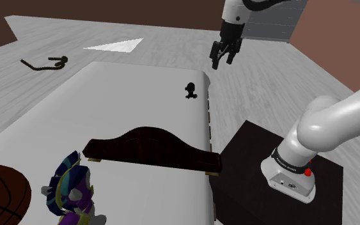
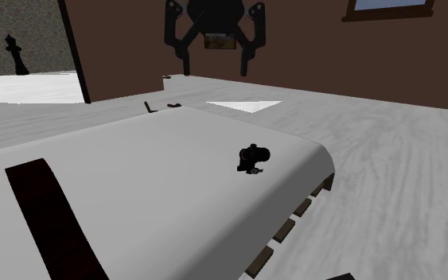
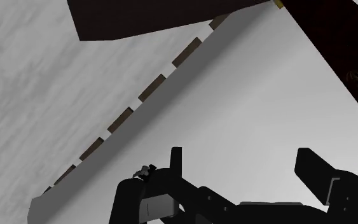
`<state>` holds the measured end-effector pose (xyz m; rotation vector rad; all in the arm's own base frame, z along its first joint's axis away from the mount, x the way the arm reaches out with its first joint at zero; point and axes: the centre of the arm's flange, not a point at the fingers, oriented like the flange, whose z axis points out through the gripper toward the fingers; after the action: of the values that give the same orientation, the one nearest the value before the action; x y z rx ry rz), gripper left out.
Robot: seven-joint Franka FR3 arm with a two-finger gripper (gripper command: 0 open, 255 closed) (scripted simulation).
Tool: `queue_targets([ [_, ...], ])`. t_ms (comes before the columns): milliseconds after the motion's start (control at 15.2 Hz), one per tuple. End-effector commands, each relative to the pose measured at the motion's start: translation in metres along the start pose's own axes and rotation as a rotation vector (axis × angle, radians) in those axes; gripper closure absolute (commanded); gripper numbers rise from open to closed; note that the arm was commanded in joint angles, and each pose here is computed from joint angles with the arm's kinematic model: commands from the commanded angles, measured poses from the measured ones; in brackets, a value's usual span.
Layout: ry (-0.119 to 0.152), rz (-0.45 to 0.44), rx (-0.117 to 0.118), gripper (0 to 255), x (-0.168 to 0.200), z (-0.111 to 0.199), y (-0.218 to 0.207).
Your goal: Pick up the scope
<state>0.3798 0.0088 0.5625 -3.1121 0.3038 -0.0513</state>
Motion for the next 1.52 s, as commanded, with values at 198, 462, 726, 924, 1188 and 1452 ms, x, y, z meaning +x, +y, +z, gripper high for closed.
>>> queue_targets([
  [198, -0.022, 0.062, -0.029, 0, 0.057, 0.043, 0.004],
  [462, -0.040, 0.111, -0.053, 0, 0.098, 0.077, 0.011],
  [726, -0.058, 0.159, -0.076, 0, 0.139, 0.112, 0.022],
  [924, -0.072, 0.196, -0.094, 0, 0.169, 0.139, 0.031],
  [1188, -0.090, 0.245, -0.118, 0, 0.207, 0.175, 0.046],
  [1452, -0.108, 0.294, -0.141, 0, 0.244, 0.211, 0.064],
])
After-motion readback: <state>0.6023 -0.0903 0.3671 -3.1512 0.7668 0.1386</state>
